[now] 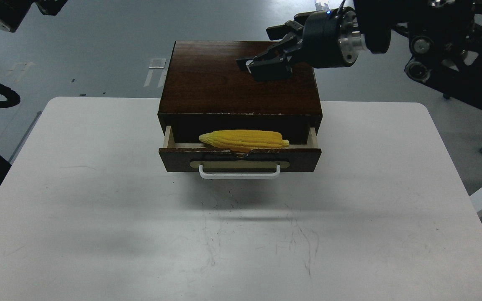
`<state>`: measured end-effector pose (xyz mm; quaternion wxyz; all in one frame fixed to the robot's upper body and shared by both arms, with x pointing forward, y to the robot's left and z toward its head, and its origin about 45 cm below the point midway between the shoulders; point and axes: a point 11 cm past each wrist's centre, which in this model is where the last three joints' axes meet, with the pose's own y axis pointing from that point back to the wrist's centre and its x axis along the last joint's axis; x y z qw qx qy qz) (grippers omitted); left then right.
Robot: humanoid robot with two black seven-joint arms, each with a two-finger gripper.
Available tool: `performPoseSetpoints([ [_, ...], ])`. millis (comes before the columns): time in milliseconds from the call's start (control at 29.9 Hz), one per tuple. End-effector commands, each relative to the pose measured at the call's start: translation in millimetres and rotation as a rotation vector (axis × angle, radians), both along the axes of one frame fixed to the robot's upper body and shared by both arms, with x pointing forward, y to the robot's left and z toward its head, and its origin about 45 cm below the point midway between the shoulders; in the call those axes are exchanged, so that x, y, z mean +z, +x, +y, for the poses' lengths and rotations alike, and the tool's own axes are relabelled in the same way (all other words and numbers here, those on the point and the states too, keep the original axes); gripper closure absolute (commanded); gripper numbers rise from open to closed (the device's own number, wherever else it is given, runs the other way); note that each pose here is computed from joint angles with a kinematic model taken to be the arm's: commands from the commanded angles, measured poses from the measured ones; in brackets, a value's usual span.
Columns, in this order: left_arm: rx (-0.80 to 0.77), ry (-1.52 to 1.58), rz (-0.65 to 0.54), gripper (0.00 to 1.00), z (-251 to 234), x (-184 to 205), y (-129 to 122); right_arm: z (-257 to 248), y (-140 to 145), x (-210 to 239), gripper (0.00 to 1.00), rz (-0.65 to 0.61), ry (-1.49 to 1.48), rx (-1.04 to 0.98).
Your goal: Put corn in drawer with both arms
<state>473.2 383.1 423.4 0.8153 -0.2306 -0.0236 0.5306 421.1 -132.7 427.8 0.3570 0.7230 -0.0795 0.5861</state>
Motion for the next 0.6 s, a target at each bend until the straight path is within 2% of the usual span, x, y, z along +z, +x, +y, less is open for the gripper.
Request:
performPoseSetpoints([
  [0, 0.014, -0.008, 0.001, 0.02, 3, -2, 2, -32, 15, 17, 0.0, 0.084, 0.184, -0.119],
  [100, 0.009, -0.013, 0.003, 0.02, 1, -4, 2, -50, 29, 29, 0.0, 0.171, 0.354, -0.205],
  [234, 0.012, -0.018, 0.005, 0.02, 1, -5, 3, -87, 52, 43, 0.0, 0.397, 0.778, -0.353],
  [368, 0.049, -0.024, 0.011, 0.02, 13, -7, 4, -117, 66, 46, 0.0, 0.489, 1.012, -0.439],
  [435, 0.07, -0.067, 0.023, 0.02, 17, -12, 7, -147, 78, 45, 0.0, 0.54, 1.216, -0.512],
  [569, 0.077, -0.111, 0.06, 0.02, 13, -32, 11, -187, 87, 24, 0.0, 0.642, 1.51, -0.606],
])
